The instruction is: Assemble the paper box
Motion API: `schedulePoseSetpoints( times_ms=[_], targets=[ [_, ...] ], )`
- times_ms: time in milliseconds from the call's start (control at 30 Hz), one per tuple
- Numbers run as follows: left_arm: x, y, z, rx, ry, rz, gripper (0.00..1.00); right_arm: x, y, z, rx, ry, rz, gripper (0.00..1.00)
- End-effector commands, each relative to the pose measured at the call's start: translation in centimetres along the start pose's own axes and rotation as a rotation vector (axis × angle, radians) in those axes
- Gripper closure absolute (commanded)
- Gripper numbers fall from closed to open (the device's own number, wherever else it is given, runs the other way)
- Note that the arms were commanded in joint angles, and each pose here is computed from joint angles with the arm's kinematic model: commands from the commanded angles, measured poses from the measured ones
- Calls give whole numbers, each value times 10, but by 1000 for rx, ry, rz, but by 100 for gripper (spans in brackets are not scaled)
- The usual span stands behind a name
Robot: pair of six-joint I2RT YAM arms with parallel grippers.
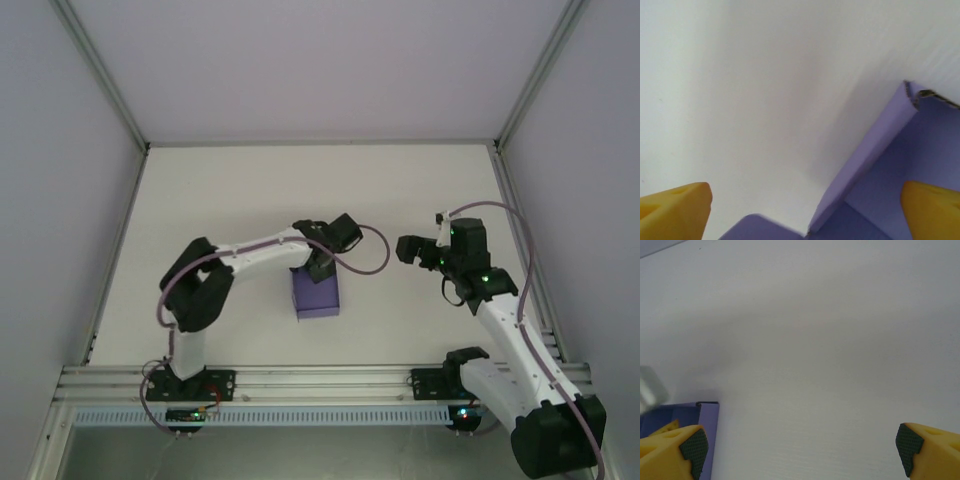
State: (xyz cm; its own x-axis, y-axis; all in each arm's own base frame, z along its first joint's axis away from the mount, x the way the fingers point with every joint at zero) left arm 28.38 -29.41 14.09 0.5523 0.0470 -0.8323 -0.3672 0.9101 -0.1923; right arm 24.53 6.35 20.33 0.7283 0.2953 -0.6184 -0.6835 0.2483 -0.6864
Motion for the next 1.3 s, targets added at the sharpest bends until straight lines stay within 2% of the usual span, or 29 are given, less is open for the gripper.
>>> schedulePoseSetpoints(
  times_ms=[0,100,167,300,400,500,700,833,1000,1100,1267],
  targets=[
    [-41,-15,16,-21,37,-142,1,0,4,3,-20,-41,14,1],
    [-65,-22,33,-93,13,-234,1,3,-3,6,-53,-61,-13,1],
    [-85,-22,52,-195,-7,-305,1,6,-7,14,-109,-109,-21,1],
    [-124,3,101,-520,44,-459,1,24,-1,50,-323,-292,42,1],
    [-141,36,130,-748,107,-572,1,49,14,85,-562,-342,147,1],
    [-146,76,139,-905,103,-597,1,80,33,120,-792,-443,265,1],
    [-128,146,116,-1135,58,-488,1,140,79,161,-1210,-564,543,5],
    [-116,167,98,-1182,79,-459,1,179,93,172,-1228,-531,619,9],
    [-114,178,94,-1197,49,-463,1,207,92,179,-1157,-471,567,16],
    [-114,178,96,-1191,29,-467,1,216,92,174,-1085,-395,564,41],
    [-107,177,97,-1192,14,-455,1,217,90,154,-917,-207,527,65]
  ],
)
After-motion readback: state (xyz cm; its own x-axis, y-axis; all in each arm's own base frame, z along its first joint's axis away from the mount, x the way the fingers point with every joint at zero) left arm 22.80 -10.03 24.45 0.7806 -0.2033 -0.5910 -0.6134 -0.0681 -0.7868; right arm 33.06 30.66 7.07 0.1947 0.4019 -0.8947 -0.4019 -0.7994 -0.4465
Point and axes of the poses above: each hand's point on the last joint's axis, 136 mm out from that joint toward the fingers, its own x axis out along the fingers, its own z axis along the line the jaws close on, y = z × x, the point moved 5 cm from there along -x, back along the fingers, and after that the axes turned 3 degrees about x, right-handed, at the moved point
